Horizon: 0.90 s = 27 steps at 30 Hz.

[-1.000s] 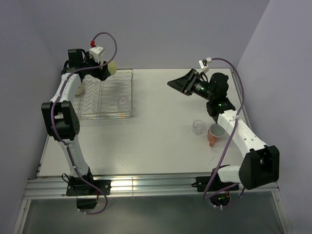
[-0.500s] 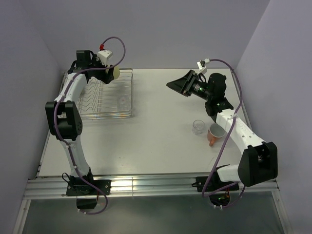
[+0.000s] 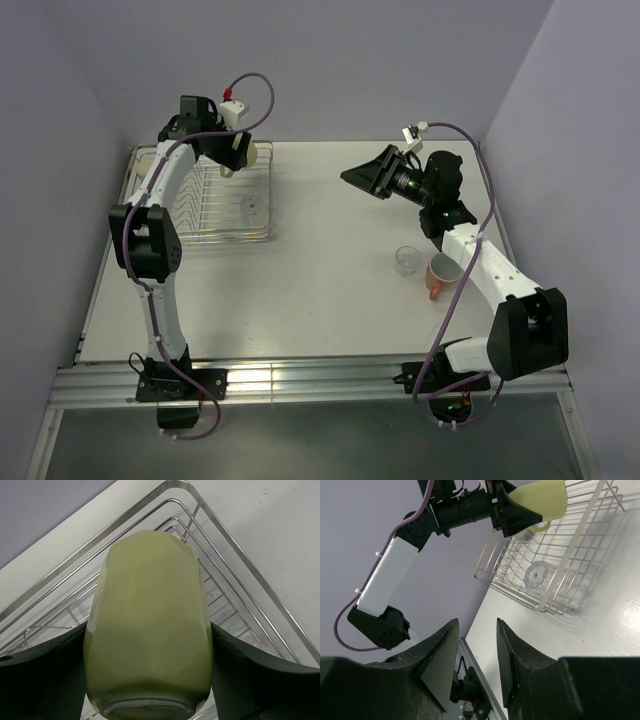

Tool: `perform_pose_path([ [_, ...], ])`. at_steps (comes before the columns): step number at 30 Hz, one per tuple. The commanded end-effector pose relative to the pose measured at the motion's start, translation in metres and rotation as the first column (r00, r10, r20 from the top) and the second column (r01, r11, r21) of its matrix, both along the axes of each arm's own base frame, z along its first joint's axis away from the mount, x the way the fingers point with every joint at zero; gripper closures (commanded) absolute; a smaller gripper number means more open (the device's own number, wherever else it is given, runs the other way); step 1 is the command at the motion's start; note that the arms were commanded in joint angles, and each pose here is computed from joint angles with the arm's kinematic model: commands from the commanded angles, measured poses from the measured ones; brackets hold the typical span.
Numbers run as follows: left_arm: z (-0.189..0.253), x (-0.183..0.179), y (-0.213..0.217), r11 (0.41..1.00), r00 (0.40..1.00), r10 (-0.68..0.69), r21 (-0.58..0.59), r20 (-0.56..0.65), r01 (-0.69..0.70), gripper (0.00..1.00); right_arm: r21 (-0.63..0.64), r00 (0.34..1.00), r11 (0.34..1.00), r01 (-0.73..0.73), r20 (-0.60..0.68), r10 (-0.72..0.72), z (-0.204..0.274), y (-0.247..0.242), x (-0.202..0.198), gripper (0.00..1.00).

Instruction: Load the cups into the dish rack

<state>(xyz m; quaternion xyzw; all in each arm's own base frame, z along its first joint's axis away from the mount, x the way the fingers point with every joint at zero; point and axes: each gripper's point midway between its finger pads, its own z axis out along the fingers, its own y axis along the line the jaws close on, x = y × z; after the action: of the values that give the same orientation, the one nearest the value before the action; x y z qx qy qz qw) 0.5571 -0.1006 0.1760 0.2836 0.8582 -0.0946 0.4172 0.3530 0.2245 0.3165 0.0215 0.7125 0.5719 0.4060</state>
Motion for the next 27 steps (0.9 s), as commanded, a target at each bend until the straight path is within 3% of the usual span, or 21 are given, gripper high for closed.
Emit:
perform_pose_path([
  [1,0.045,0.006,-0.008,0.999,0.995,0.019,0.026,0.095,-0.022,1.0,0.0,0.999,1.0,-0.013,0.037,0.013,0.003,0.001,-0.002,0.57],
  [27,-0.011,-0.037,-0.027,0.977,0.996,-0.02,0.212,-0.092,0.039,1.0,-0.014,1.0,1.0,-0.022,0.021,0.022,-0.002,0.003,-0.002,0.57],
])
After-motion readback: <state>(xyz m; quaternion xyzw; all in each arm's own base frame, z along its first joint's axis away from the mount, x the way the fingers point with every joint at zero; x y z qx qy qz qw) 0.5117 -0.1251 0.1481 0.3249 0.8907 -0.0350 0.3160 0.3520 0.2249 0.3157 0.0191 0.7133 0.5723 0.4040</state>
